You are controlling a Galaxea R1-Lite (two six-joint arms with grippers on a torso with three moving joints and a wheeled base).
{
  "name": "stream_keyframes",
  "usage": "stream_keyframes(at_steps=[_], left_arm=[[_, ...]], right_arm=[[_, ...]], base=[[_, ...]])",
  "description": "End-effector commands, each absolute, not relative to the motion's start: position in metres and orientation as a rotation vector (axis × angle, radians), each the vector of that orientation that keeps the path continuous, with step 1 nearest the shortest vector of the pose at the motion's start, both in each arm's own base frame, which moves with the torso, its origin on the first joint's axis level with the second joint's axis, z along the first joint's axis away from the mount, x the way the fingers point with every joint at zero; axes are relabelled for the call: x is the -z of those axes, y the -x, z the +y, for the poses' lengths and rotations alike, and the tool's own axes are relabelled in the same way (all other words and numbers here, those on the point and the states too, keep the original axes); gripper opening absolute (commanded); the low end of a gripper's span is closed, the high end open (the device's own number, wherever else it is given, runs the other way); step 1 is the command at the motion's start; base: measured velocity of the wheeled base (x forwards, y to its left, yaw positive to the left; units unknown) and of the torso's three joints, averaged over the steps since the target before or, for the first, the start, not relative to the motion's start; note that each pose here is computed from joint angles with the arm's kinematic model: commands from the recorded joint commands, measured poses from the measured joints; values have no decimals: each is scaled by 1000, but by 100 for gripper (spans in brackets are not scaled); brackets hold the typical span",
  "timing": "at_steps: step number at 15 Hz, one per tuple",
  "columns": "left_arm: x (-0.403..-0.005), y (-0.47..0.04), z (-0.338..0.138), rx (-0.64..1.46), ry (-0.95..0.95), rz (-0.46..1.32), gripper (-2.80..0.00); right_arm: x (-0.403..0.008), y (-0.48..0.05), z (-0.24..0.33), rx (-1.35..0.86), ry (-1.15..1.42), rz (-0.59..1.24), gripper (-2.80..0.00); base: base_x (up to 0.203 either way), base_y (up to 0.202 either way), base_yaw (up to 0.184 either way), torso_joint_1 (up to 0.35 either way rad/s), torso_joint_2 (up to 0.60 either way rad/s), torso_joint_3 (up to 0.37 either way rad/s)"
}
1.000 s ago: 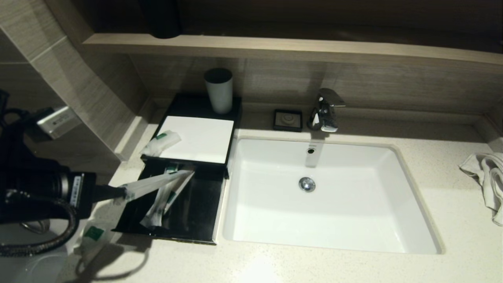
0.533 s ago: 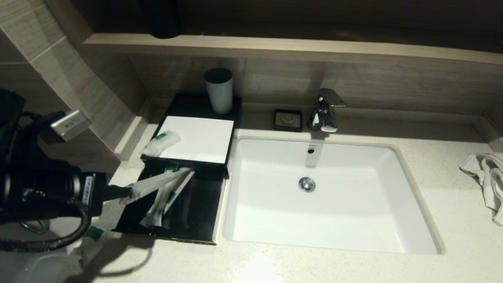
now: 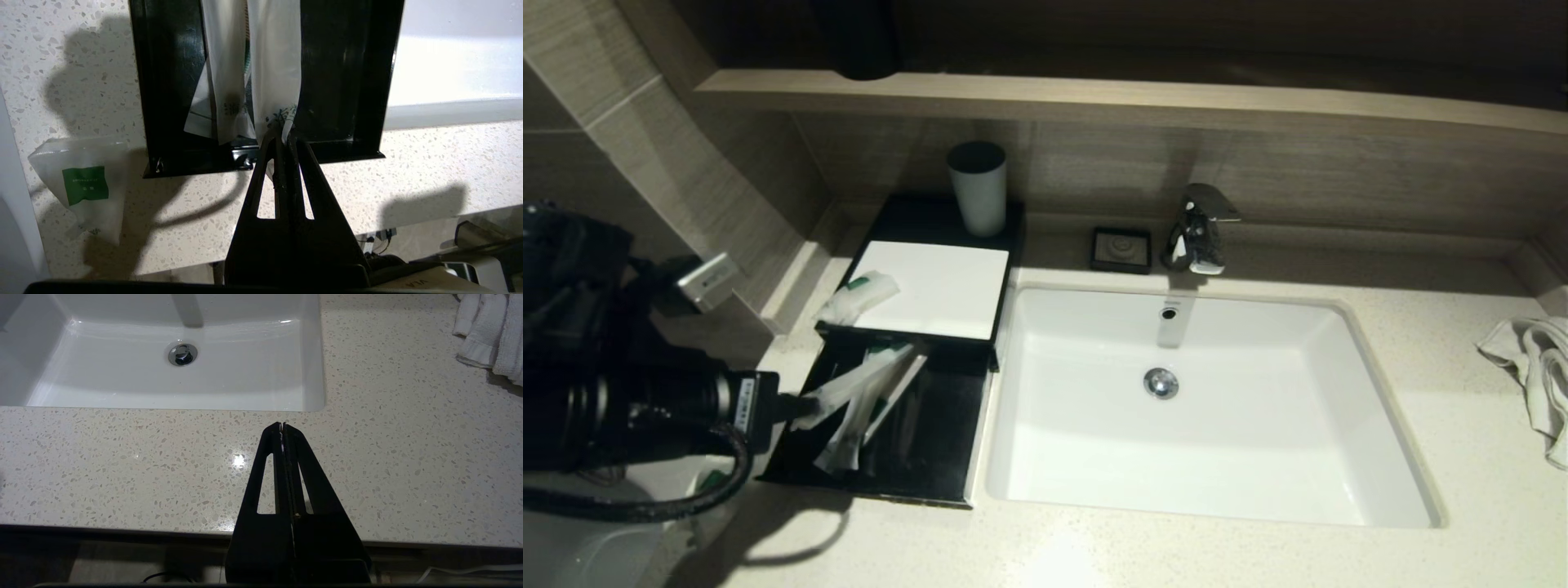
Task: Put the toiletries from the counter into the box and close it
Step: Place the bathroom toiletry into the drawer
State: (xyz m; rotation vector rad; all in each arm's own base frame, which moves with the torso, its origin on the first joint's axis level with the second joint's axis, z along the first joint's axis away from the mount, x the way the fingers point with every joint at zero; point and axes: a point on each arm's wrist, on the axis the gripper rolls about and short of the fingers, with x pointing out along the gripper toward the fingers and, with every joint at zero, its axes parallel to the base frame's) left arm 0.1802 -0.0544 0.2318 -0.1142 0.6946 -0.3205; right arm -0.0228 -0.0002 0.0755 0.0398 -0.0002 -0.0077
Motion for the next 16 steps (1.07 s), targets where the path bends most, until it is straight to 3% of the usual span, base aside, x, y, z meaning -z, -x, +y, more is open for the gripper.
stream_keyframes(at_steps=[1, 16], left_arm=[[-216, -189, -57, 307, 108, 709, -280], [-182, -205, -80, 307, 131, 798, -280]], right_arm=[[-75, 23, 0, 8, -40, 3, -280], [-75, 23, 0, 8, -40, 2, -280]], base=[[0, 0, 0, 0, 0, 0], [0, 0, 0, 0, 0, 0]])
